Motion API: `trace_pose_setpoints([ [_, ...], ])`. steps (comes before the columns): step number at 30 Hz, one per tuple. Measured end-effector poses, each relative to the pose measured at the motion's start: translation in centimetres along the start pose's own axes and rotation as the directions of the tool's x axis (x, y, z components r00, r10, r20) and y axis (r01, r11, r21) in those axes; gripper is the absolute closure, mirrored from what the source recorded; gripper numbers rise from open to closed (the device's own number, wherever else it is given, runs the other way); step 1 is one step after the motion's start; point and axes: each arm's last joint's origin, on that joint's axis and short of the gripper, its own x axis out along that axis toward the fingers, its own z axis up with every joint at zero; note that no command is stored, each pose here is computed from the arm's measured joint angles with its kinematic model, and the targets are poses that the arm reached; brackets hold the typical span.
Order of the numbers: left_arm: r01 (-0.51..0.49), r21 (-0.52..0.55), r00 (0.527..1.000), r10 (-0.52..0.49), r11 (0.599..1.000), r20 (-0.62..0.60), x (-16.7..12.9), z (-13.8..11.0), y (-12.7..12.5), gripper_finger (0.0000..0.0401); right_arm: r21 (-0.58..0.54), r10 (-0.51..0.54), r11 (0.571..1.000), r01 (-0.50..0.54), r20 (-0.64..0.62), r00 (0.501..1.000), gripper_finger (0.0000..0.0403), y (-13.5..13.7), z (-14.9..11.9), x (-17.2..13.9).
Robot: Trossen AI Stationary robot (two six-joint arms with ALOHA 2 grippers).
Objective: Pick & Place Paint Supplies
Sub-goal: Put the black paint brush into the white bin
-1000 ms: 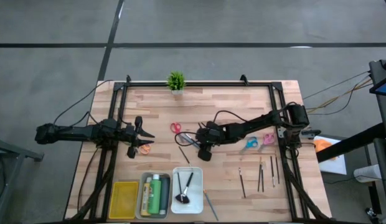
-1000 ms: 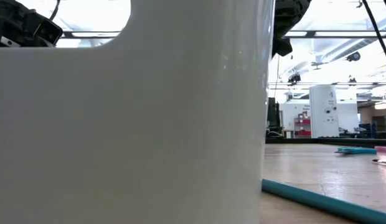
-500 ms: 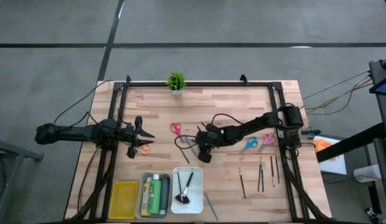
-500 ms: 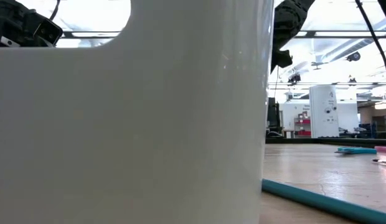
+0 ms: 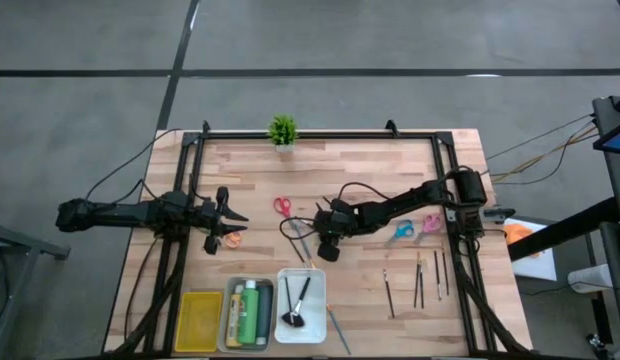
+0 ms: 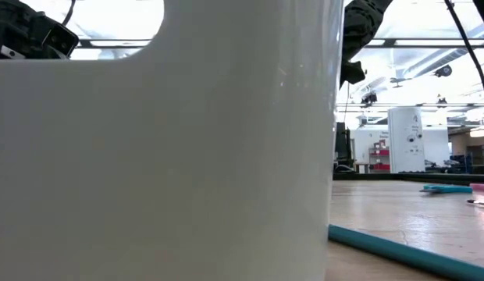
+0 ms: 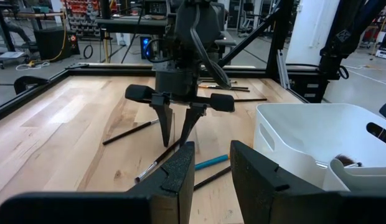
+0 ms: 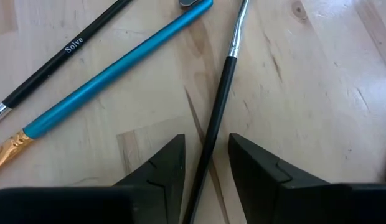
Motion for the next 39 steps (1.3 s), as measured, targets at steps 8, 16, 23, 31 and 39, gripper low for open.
trace_pose_setpoints([
  [8, 0.000, 0.000, 1.000, 0.000, 1.000, 0.000, 0.0, 0.0, 0.0, 0.0297, -0.009, 0.000, 1.000, 0.000, -0.005, 1.000, 0.0385, -0.1, -0.2, 0.1],
  [16, 0.000, 0.000, 1.000, 0.000, 1.000, 0.000, 0.0, 0.0, 0.0, 0.0297, -0.013, 0.001, 1.000, -0.001, -0.007, 1.000, 0.0385, -0.1, -0.2, 0.0],
  [23, 0.000, 0.000, 1.000, 0.000, 1.000, 0.000, 0.0, 0.0, 0.0, 0.0297, -0.013, 0.005, 1.000, -0.005, 0.002, 1.000, 0.0385, -0.1, 0.0, -0.4],
  [31, 0.000, 0.000, 1.000, 0.000, 1.000, 0.000, 0.0, 0.0, 0.0, 0.0297, 0.003, 0.027, 1.000, -0.027, 0.064, 0.998, 0.0385, -0.5, 1.2, -2.8],
  [39, 0.000, 0.000, 1.000, 0.000, 1.000, 0.000, 0.0, 0.0, 0.0, 0.0297, -0.198, 0.195, 0.968, -0.157, 0.190, 0.962, 0.0385, 0.0, 3.4, -6.7],
])
